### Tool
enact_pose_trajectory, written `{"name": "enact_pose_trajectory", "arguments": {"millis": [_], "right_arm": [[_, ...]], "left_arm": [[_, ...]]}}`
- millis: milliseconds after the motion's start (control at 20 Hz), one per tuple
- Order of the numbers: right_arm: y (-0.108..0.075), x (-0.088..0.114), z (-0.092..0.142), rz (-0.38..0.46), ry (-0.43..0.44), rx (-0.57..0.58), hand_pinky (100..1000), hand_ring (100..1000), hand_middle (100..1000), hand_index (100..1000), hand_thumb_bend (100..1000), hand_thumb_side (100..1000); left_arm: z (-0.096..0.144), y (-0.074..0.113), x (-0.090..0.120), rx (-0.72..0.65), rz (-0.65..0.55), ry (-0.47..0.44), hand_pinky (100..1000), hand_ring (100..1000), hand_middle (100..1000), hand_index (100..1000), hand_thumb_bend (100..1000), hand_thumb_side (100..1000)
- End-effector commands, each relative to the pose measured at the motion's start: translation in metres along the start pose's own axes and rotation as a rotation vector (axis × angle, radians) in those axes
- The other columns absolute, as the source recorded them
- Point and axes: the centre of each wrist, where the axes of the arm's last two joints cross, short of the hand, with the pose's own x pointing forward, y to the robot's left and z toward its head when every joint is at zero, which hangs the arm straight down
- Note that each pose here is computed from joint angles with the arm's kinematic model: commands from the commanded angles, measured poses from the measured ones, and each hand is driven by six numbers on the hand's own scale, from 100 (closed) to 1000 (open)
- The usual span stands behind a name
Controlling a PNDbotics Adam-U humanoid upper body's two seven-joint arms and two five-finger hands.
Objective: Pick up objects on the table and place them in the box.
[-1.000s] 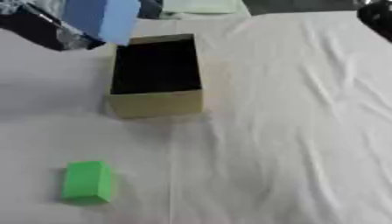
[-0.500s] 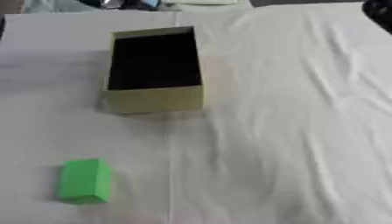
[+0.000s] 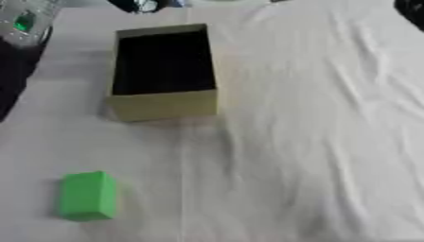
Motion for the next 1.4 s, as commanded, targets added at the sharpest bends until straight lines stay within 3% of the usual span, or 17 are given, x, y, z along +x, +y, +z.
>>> {"name": "enact_pose_trajectory", "arguments": {"millis": [50,350,800,1200,1300,1400], "right_arm": [[-0.006,0.004,-0.004,0.01,-0.025,-0.013,824,730,524,821,100,724],[-0.006,0.004,-0.004,0.013,-0.02,-0.012,824,729,523,821,100,723],[-0.005,0.004,-0.003,0.011,-0.015,-0.013,824,730,523,821,100,722],[-0.005,0.003,-0.002,0.01,-0.012,-0.016,824,730,523,821,100,721],[-0.005,0.003,-0.002,0.009,-0.011,-0.016,824,730,523,821,100,721],[-0.005,0.003,-0.001,0.009,-0.009,-0.017,824,730,523,822,100,720]], "left_arm": [[-0.003,0.003,-0.005,0.02,-0.033,-0.031,508,481,540,711,420,296],[-0.002,-0.006,-0.011,-0.072,-0.067,-0.109,514,511,535,701,433,284],[-0.004,-0.017,-0.024,-0.251,-0.061,-0.147,538,528,545,711,471,354],[-0.002,-0.017,-0.024,-0.334,-0.065,-0.123,789,823,856,951,656,579],[-0.001,-0.017,-0.024,-0.335,-0.082,-0.109,807,849,879,963,697,613],[0.0,-0.017,-0.025,-0.325,-0.099,-0.098,803,846,867,954,674,587]]}}
